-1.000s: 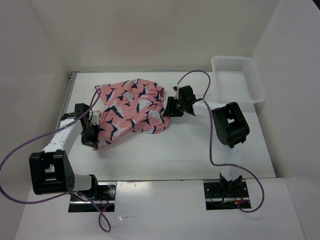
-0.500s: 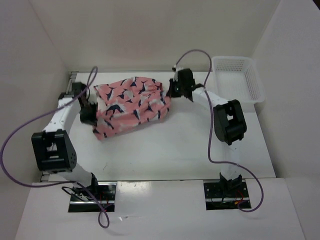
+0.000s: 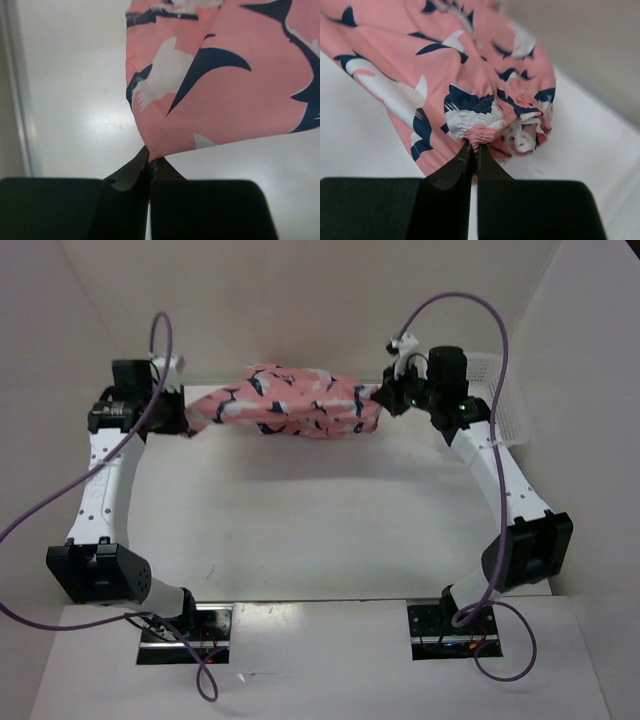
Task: Fold and stack the shorts
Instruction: Flatten the shorts out
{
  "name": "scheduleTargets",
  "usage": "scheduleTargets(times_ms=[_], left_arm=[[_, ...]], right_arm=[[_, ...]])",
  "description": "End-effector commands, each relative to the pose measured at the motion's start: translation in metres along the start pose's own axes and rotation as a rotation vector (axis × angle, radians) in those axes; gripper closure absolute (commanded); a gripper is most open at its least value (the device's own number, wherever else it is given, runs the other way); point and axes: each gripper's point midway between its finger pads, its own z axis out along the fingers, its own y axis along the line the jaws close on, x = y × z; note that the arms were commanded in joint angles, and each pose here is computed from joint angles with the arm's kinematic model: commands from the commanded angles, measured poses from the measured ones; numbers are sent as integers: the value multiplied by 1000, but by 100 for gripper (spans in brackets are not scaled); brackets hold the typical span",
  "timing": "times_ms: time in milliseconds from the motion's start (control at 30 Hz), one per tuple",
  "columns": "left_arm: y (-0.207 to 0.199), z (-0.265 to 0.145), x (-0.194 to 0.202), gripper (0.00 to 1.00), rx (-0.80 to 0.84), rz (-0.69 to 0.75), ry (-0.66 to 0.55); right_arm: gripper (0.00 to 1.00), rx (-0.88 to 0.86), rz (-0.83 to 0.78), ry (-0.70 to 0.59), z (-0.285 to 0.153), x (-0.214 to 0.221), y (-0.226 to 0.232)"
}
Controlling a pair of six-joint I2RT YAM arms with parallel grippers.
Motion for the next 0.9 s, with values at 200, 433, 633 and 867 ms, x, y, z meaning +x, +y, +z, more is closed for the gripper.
scheduleTargets(times_ms=[200, 433, 633, 867], left_arm=[[-30, -25, 260, 100, 39, -24, 738], [-26, -58, 323, 100, -16, 31, 890], [-27, -63, 324, 75, -25, 84, 902], [-51, -52, 264, 48, 92, 46, 663]], right_arm=[[100, -246, -165, 647, -96, 245, 55], [99, -314, -278, 834, -151, 315, 76], [81, -304, -325, 865, -162, 322, 72], [17, -153, -251, 752, -147, 274, 60]])
